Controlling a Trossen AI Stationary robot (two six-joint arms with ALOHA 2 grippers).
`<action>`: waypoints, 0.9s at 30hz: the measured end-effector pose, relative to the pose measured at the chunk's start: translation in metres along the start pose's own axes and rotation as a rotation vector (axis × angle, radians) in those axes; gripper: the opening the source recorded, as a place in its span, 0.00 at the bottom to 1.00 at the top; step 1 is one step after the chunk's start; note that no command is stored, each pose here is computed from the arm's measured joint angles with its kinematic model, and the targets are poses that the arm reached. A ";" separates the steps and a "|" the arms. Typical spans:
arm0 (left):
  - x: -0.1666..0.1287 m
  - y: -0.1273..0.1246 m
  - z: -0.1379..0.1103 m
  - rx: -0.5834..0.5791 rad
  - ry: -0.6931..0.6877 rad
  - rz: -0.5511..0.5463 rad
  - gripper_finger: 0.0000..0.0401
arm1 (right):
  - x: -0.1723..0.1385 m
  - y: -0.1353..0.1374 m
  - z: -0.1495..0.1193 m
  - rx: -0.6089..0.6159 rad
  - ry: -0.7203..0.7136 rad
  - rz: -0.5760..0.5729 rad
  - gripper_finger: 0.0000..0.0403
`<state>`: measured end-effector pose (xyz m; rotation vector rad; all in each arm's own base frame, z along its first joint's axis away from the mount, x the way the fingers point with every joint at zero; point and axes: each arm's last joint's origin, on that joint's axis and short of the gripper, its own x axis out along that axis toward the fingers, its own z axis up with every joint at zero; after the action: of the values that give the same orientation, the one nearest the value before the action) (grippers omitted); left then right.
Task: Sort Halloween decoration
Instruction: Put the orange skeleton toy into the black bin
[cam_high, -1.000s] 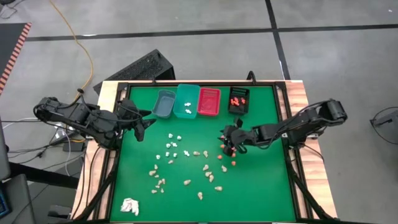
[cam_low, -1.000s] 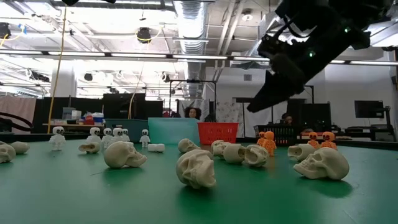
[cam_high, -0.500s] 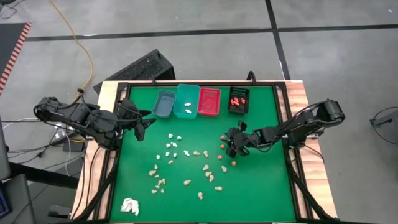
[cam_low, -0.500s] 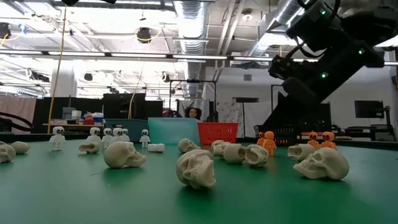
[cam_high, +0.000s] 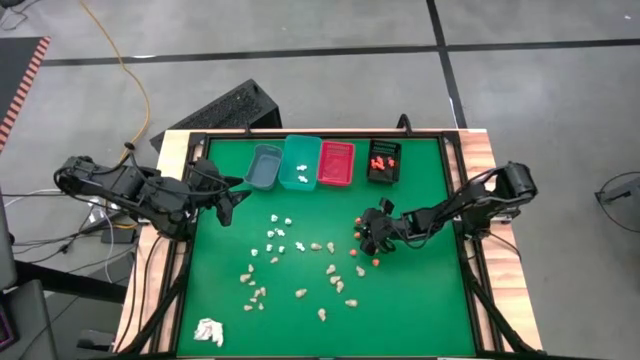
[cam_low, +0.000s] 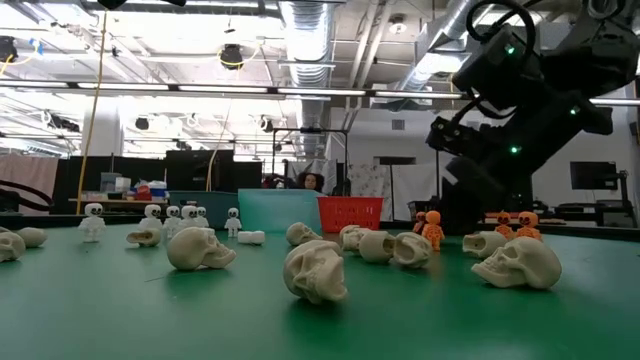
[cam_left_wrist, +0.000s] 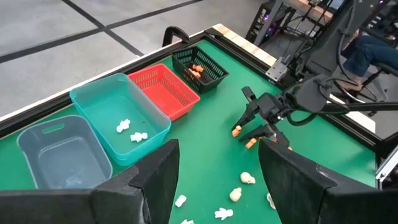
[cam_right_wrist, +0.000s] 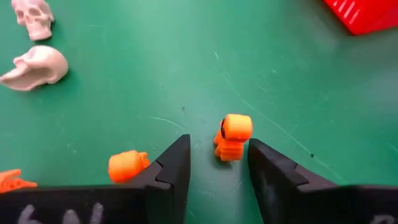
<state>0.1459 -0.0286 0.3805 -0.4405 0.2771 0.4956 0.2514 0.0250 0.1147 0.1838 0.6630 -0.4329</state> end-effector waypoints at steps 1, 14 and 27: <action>0.000 0.000 0.000 0.000 0.000 0.000 0.52 | 0.000 0.000 0.000 0.007 0.001 -0.001 0.36; 0.000 0.000 0.000 0.011 0.000 0.000 0.52 | 0.001 -0.002 0.000 0.053 0.000 -0.012 0.07; 0.000 0.000 0.000 0.022 0.002 0.002 0.52 | -0.025 -0.004 0.023 0.095 -0.091 0.051 0.02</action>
<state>0.1458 -0.0286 0.3803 -0.4191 0.2850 0.4935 0.2450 0.0226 0.1476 0.2693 0.5476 -0.4214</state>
